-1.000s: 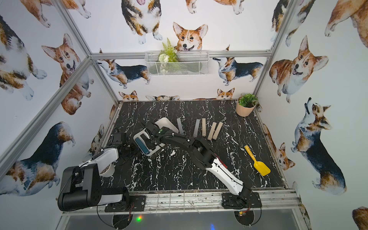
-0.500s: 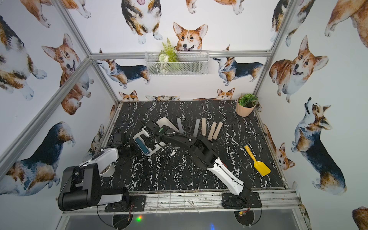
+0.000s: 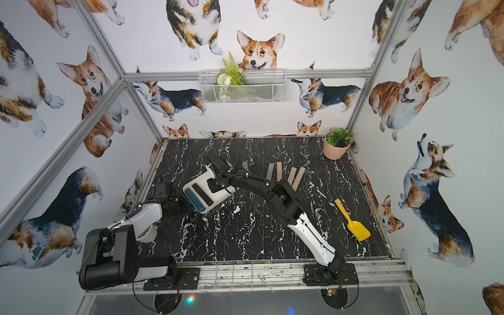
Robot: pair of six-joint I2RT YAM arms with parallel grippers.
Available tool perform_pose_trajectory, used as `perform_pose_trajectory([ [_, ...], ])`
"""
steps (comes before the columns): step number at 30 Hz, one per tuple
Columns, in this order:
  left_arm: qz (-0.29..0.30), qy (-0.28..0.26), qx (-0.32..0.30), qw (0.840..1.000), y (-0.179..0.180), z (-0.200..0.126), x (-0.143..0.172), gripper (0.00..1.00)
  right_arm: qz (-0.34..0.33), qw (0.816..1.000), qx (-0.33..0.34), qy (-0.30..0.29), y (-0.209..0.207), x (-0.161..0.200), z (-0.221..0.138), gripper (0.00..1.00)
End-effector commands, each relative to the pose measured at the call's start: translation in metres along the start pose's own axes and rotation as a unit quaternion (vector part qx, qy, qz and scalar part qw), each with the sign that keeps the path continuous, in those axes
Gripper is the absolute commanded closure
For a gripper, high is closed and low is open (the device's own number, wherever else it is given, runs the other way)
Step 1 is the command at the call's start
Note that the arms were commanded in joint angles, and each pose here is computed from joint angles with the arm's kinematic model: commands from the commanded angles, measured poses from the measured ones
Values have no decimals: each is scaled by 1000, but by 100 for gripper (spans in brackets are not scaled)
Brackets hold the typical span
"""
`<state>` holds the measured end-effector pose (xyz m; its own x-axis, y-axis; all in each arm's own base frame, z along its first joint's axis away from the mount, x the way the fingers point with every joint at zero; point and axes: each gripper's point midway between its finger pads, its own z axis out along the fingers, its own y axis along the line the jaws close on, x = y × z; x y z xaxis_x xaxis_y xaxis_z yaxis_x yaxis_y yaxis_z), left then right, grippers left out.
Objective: Put the pruning pliers into the storage box
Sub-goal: Place the pruning pliers in the storage box.
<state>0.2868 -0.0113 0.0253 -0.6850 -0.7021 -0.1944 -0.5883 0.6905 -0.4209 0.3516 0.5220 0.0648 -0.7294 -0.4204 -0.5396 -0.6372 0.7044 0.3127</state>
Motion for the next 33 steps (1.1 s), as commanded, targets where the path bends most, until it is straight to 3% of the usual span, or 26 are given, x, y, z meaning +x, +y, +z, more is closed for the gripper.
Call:
perform_pose_trajectory([
  [1, -2, 3, 4, 1000, -2, 1, 0, 66, 1, 1000, 1, 0, 0, -1, 8, 84],
  [9, 0, 0, 5, 1000, -3, -2, -1, 66, -17, 999, 6, 26, 14, 14, 31, 95],
  [33, -3, 3, 6, 1000, -2, 1, 1, 66, -25, 999, -29, 30, 34, 22, 45, 94],
])
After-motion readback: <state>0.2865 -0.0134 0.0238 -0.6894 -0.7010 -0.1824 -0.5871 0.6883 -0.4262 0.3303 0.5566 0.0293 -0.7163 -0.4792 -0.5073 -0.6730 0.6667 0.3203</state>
